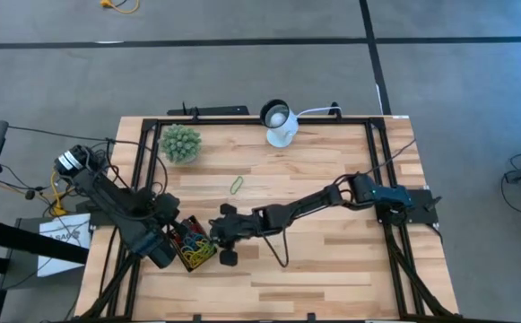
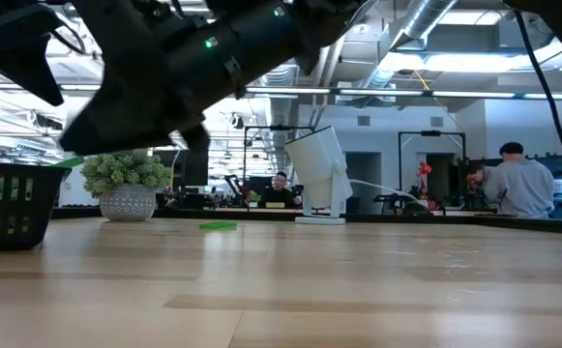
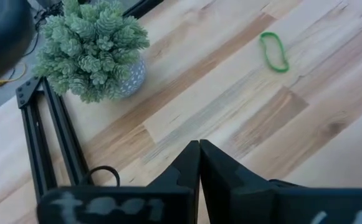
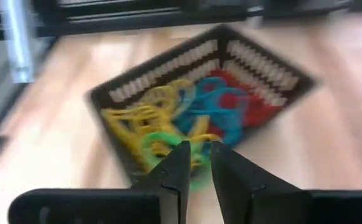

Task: Pick and place items into bin
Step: Put the green rubber band into the black bin

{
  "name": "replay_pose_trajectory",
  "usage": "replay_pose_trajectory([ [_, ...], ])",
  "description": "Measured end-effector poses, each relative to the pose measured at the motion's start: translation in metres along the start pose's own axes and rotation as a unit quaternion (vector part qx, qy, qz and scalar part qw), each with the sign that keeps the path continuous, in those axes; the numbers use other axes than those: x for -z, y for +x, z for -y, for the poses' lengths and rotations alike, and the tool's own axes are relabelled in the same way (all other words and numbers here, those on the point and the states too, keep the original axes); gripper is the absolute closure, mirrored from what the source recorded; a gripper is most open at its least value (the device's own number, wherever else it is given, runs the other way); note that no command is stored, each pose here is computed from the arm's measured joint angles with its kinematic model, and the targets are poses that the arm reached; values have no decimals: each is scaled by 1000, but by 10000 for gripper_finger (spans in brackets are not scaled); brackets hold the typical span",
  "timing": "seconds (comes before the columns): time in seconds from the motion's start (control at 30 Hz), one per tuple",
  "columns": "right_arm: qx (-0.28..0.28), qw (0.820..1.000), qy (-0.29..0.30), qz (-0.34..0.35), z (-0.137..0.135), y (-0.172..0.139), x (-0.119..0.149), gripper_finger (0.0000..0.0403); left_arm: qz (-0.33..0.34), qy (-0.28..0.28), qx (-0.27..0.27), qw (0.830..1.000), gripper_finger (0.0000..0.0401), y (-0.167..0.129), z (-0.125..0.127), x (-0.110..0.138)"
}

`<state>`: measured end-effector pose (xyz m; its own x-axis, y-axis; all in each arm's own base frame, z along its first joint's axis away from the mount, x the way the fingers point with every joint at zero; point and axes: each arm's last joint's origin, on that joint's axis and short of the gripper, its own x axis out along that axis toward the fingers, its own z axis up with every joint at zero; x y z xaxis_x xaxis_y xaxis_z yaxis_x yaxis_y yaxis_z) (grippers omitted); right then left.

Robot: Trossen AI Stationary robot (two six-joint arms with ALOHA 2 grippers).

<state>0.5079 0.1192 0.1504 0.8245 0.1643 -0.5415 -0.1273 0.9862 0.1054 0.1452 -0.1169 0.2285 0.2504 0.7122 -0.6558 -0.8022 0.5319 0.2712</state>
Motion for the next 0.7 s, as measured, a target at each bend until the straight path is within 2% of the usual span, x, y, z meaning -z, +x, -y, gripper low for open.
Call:
replay_pose_trajectory([
  [0.17, 99, 994, -18, -43, 6, -2, 9, 353, 0, 4, 5, 1000, 401, 1, 5, 3],
  [0.27, 117, 992, -16, -50, 8, -2, 11, 378, -2, 15, 1, 1000, 401, 1, 9, 7],
  [0.33, 113, 992, -16, -50, 7, -2, 11, 396, 0, 26, -3, 1000, 401, 1, 12, 11],
  [0.4, 107, 993, -17, -43, 3, -2, 10, 396, 3, 35, -6, 999, 401, 1, 14, 14],
  [0.6, 25, 1000, -15, 0, -14, -2, 2, 401, -5, 50, -20, 999, 401, 3, 19, 21],
  [0.7, 7, 1000, -16, 4, -18, -2, 1, 401, -6, 51, -22, 998, 401, 3, 19, 21],
])
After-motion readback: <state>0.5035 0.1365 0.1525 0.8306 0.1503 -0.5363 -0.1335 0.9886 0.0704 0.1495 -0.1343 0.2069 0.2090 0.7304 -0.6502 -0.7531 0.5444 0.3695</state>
